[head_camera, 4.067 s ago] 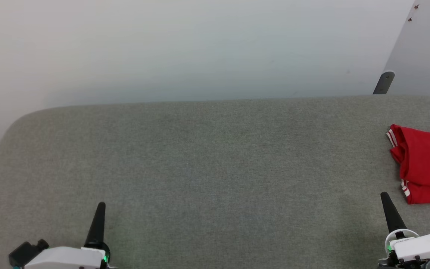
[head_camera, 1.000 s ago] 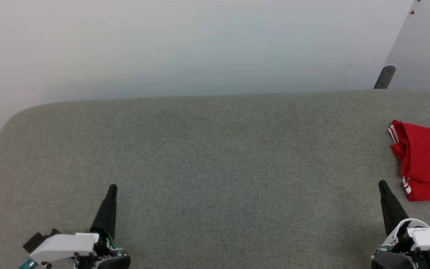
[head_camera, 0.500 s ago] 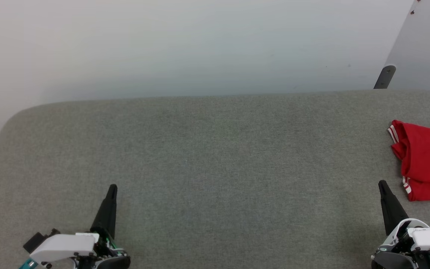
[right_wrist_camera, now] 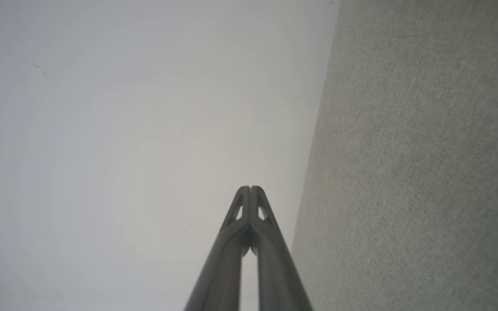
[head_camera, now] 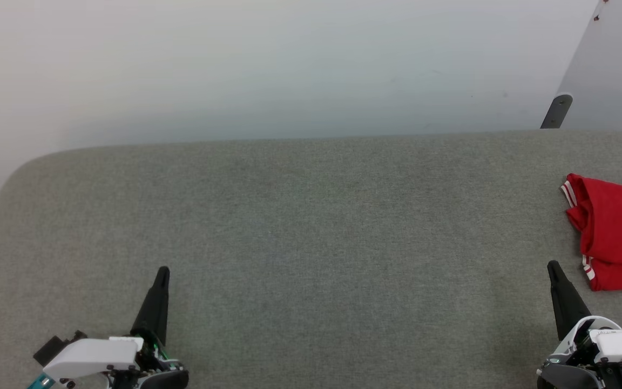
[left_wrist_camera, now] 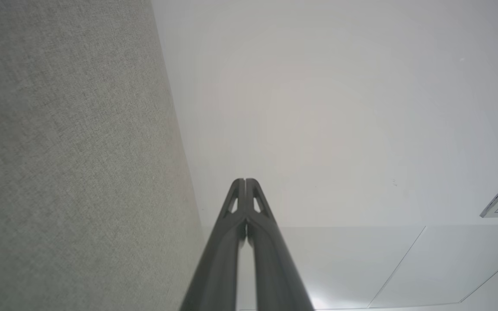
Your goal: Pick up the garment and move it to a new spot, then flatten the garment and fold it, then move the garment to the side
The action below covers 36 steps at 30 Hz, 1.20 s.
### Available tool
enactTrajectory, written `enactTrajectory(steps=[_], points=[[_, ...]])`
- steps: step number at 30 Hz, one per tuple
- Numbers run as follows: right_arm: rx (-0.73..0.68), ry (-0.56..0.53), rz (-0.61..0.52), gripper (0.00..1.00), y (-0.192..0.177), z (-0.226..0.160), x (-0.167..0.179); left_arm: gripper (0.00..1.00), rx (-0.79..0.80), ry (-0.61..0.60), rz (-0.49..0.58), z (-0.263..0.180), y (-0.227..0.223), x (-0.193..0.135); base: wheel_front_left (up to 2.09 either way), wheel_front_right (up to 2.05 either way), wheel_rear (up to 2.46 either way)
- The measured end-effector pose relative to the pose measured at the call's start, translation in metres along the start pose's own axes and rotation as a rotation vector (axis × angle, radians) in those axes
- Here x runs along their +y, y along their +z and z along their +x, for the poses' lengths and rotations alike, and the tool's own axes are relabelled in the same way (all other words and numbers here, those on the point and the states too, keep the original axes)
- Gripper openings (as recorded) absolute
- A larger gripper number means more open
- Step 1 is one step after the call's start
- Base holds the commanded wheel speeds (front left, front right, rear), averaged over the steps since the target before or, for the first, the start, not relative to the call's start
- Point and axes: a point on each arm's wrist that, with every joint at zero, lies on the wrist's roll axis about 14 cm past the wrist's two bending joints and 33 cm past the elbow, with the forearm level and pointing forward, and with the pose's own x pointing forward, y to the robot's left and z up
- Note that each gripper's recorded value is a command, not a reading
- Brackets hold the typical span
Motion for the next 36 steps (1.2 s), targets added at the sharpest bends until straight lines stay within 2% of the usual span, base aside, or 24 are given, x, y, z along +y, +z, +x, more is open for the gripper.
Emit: enactTrajectory(steps=[36], points=[[0.000, 0.000, 0.000, 0.00, 0.0000, 0.0000, 0.0000, 0.00, 0.000, 0.000, 0.000, 0.0000, 0.0000, 0.0000, 0.00, 0.00, 0.00]])
